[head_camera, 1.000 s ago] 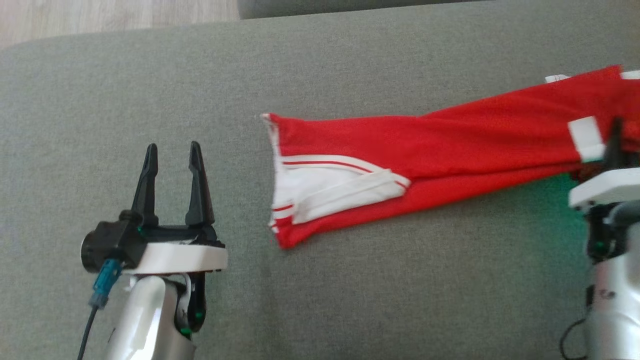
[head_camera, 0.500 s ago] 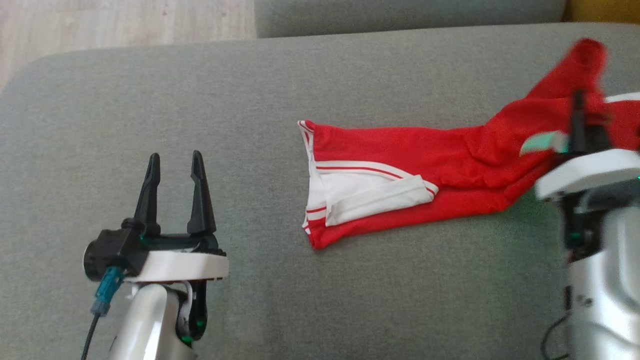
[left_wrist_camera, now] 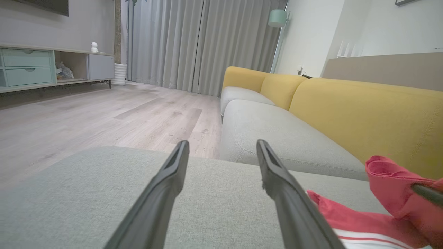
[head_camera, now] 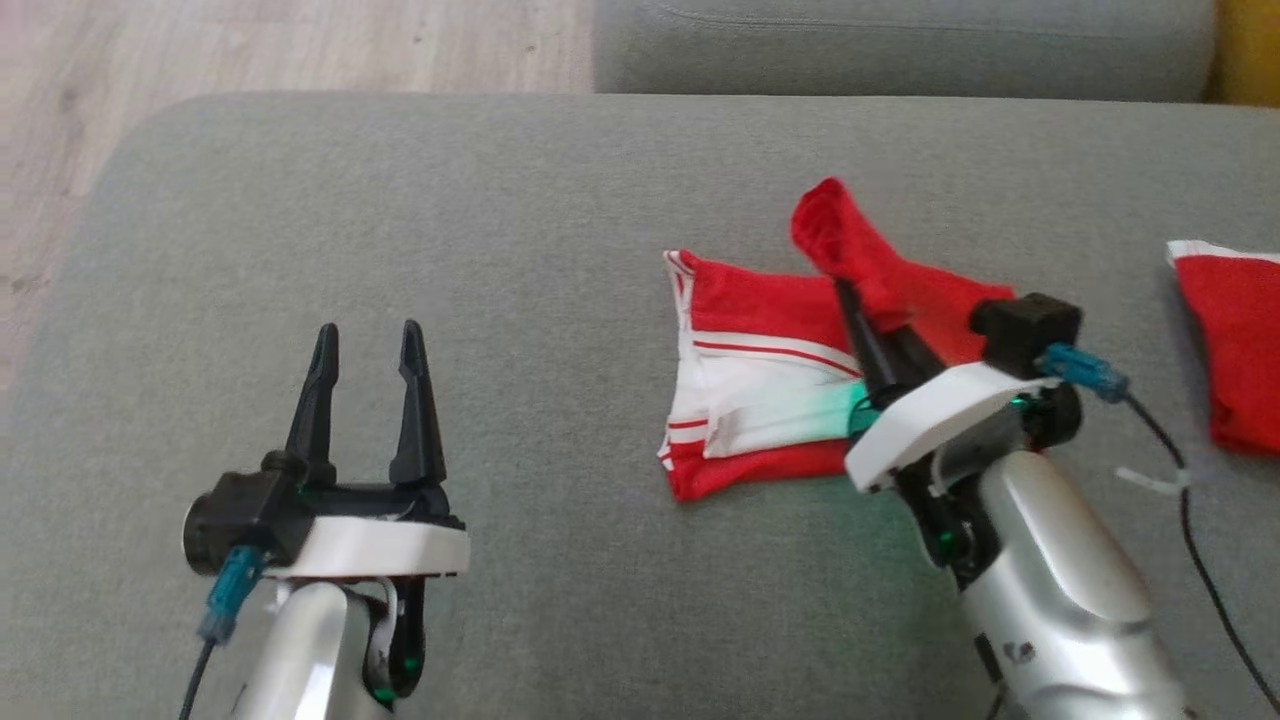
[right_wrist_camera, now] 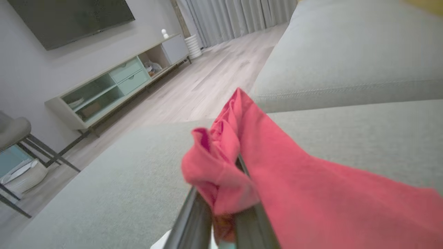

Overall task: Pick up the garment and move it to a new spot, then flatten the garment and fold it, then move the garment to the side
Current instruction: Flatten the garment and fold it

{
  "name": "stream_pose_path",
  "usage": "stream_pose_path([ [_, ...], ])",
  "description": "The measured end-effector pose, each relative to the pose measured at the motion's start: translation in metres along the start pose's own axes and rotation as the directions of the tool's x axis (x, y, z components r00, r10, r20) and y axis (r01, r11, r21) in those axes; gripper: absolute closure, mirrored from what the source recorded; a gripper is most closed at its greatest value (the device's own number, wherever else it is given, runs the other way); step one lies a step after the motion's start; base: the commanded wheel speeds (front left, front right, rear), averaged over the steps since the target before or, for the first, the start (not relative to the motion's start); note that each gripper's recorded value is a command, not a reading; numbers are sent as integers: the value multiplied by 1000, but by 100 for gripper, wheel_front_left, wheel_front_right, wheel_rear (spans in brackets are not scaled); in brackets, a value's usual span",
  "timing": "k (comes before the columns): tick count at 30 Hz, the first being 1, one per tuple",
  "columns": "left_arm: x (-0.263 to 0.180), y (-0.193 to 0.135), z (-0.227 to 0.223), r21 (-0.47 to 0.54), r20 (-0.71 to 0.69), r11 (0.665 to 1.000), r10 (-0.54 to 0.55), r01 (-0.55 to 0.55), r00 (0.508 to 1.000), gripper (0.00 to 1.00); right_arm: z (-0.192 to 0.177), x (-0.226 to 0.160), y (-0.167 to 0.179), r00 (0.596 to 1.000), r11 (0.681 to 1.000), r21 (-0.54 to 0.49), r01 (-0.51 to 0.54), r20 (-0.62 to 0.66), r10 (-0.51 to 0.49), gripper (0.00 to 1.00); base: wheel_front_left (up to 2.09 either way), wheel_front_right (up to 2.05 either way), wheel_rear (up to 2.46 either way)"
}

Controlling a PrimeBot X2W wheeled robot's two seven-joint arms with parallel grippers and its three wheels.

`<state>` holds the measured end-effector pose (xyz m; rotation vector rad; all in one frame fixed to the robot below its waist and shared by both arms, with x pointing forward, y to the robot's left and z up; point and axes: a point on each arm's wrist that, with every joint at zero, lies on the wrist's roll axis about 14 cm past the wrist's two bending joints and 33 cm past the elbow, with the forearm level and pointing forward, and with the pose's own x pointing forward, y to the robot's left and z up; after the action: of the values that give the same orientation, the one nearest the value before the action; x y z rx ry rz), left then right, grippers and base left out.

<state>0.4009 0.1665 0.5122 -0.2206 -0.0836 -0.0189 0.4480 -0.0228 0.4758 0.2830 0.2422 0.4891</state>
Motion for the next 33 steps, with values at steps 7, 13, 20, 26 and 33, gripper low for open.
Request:
stream_pose_path([
  [7, -7, 12, -3, -4, -13, 999, 38, -38, 999, 0, -31, 20, 29, 990, 995, -31, -99, -106, 95, 100, 0, 0, 0],
  [13, -11, 20, -6, 1, -25, 998, 62, -62, 998, 0, -52, 26, 35, 978, 990, -52, -131, -168, 121, 100, 0, 0, 0],
  [20, -11, 22, -11, -4, -39, 997, 72, -72, 997, 0, -79, 22, 44, 958, 984, -52, -172, -240, 155, 100, 0, 0, 0],
  [26, -9, 17, -14, -8, -47, 998, 59, -60, 997, 0, -91, 13, 69, 931, 959, -92, -268, -281, 234, 0, 0, 0, 0],
  [33, -6, 7, -15, -14, -47, 999, 30, -31, 998, 0, -46, 14, 98, 939, 940, -84, -330, -135, 318, 0, 0, 0, 0],
])
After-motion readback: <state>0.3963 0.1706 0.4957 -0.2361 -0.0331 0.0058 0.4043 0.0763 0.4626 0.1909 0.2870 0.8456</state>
